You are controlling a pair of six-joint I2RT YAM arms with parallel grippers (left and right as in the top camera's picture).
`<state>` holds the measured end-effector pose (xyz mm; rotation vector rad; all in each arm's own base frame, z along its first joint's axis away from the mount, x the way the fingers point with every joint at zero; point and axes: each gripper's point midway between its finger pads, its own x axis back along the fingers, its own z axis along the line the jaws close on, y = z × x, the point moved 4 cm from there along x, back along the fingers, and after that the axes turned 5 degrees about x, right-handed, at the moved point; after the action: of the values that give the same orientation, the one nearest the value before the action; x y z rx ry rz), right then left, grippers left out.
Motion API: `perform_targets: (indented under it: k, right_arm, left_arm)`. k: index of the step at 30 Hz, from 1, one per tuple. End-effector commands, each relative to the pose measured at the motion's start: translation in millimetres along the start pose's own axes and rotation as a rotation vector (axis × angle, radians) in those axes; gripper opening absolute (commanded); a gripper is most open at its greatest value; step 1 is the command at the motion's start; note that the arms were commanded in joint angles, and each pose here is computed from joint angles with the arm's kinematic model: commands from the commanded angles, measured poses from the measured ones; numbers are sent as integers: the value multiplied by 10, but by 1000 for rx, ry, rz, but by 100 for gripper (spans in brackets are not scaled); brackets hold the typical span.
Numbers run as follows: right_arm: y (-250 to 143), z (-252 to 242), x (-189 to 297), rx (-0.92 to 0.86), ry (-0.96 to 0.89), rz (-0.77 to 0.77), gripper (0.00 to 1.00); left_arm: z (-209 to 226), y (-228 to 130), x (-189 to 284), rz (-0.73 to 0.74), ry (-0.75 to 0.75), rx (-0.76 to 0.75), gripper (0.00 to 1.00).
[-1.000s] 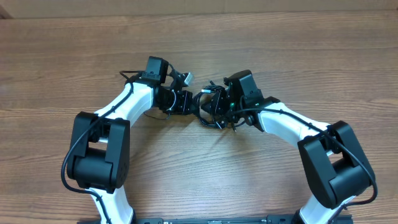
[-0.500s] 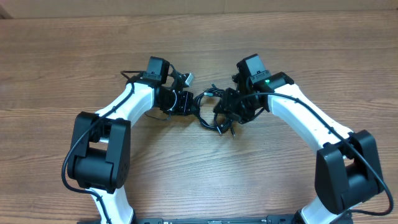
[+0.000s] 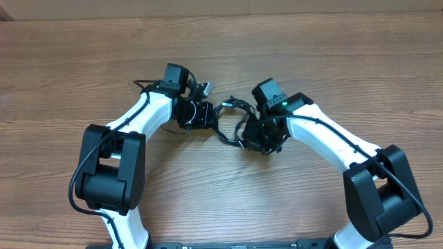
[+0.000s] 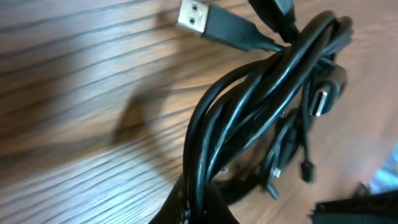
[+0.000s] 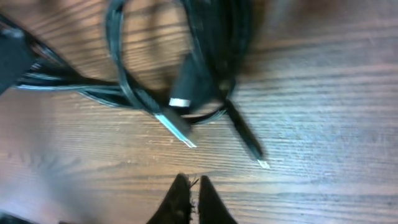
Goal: Untangle cables
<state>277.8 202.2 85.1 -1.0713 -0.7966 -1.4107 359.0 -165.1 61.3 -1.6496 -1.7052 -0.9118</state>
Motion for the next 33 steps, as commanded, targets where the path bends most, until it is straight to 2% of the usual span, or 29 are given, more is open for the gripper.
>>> perform_targets:
  k: [1, 4, 10, 24, 33]
  right_arm:
    - [-19, -24, -25, -70, -54, -47, 4]
    - [-33, -54, -108, -120, -97, -93, 4]
    - [-33, 39, -213, -118, -54, -125, 4]
    - [-117, 163, -260, -78, -29, -113, 4]
    - [-17, 223, -251, -60, -15, -176, 4]
  left_arm:
    - [234, 11, -19, -33, 175, 150, 4]
    - [277, 7, -10, -40, 206, 174, 4]
    - [277, 4, -10, -38, 206, 174, 4]
    - [277, 4, -10, -38, 206, 174, 4]
    - [276, 5, -11, -38, 205, 171, 4]
